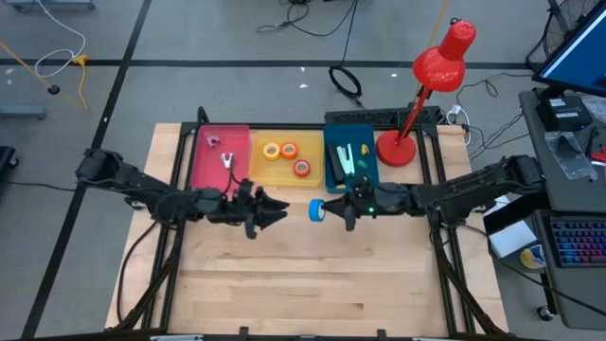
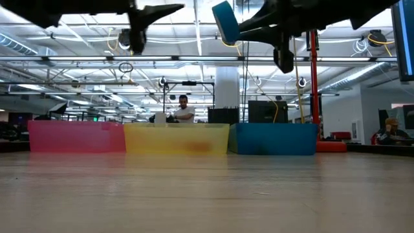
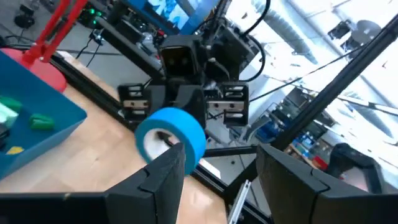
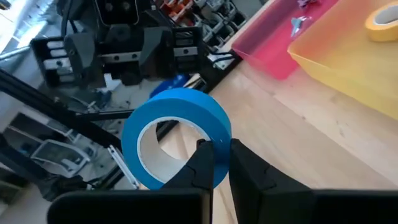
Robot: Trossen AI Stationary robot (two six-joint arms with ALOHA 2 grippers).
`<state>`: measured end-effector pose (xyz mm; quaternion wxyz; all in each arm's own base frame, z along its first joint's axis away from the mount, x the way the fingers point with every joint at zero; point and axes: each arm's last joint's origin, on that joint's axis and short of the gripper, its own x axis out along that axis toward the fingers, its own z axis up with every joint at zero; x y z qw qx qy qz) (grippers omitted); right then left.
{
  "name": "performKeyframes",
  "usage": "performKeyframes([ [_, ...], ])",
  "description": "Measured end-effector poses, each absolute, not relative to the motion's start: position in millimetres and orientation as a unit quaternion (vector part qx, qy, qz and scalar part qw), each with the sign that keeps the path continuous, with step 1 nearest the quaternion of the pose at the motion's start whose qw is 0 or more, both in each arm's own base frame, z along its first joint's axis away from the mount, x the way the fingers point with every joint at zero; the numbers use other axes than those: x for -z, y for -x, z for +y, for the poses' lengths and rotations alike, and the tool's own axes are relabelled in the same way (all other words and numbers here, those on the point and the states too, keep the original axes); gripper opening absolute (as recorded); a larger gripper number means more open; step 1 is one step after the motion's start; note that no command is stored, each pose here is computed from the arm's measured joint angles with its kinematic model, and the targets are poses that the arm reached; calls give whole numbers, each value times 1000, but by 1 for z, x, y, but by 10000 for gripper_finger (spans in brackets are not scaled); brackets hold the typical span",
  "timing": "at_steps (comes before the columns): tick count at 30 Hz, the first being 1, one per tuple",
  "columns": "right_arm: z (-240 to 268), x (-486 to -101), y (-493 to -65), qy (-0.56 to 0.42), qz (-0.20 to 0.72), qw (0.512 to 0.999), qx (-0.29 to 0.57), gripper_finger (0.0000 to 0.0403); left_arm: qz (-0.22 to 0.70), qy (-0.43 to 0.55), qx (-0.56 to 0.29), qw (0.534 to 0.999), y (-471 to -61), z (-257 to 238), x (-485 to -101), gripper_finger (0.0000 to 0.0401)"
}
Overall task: Pick and place Stapler, Stapler remover, tape
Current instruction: Put the blue tape into the yellow bin
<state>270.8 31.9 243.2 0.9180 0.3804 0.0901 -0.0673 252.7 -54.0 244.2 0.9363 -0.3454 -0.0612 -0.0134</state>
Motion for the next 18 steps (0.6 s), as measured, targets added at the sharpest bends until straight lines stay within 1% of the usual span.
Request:
performKeyframes([
  [4, 28, -240, -277, -385, 87, 917, 57, 17, -50, 327, 16, 944, -279, -52, -252, 198],
  [9, 26, -240, -277, -386, 87, 917, 51, 17, -2, 327, 27, 945, -304, -46, -255, 198],
  [13, 25, -241, -278, -387, 82, 917, 49, 8, 9, 335, 53, 941, -313, -43, -257, 198],
  [18, 25, -242, -278, -379, 76, 921, 46, 3, 35, 339, 46, 939, -315, -41, -253, 198],
])
